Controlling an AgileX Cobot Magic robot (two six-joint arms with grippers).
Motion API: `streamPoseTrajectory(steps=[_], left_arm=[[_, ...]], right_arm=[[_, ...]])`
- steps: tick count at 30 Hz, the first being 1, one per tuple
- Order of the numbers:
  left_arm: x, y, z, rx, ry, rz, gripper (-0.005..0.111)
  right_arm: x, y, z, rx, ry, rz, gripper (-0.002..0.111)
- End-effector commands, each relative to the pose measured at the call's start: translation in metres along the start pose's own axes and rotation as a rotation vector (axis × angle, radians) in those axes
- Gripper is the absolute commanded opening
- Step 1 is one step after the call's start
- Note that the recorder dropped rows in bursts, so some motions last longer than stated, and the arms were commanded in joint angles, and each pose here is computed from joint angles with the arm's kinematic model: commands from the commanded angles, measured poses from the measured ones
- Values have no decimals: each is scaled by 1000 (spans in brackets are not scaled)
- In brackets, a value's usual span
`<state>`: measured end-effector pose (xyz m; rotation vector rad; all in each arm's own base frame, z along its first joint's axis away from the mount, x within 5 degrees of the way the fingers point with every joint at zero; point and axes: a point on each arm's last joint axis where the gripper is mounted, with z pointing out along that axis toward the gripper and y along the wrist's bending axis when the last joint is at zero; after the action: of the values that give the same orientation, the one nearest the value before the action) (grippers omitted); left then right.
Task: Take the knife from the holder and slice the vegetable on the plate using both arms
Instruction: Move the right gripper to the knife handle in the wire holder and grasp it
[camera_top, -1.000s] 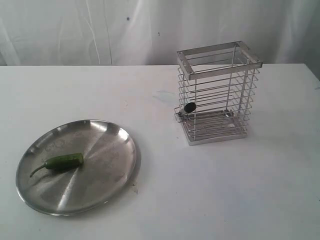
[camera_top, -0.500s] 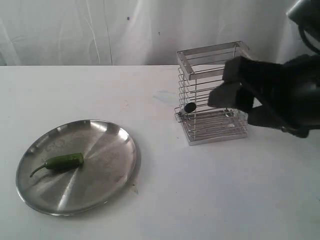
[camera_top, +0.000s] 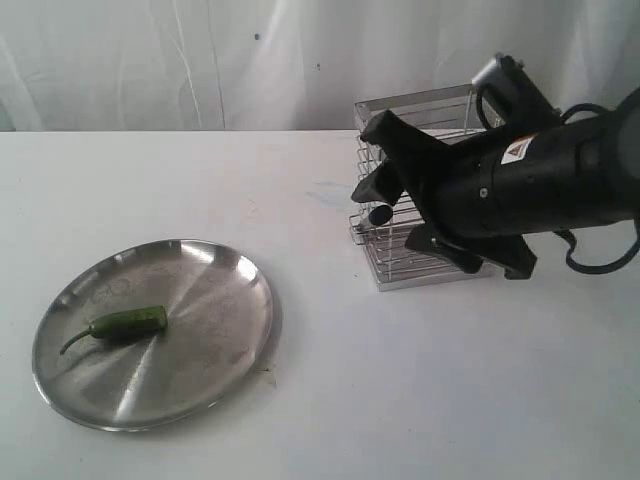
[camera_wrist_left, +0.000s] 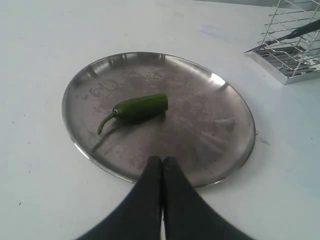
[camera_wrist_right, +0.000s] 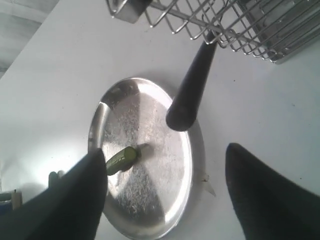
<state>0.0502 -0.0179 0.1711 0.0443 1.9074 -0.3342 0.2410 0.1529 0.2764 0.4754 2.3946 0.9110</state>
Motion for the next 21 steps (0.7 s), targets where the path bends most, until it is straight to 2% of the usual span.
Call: streamPoseTrajectory(steps=[1,13,18,21], left_arm=[[1,0,0,1,-1,-7,0],[1,0,0,1,-1,-7,0],[1,0,0,1,-1,-7,0],[1,0,0,1,-1,-7,0]], right_arm=[[-5,0,9,-12,-40,8,62],[-12,0,37,10,-52,15,62],[-17,5,42,7,-52,7,52],[-16,4,47,21,-37,9,51]])
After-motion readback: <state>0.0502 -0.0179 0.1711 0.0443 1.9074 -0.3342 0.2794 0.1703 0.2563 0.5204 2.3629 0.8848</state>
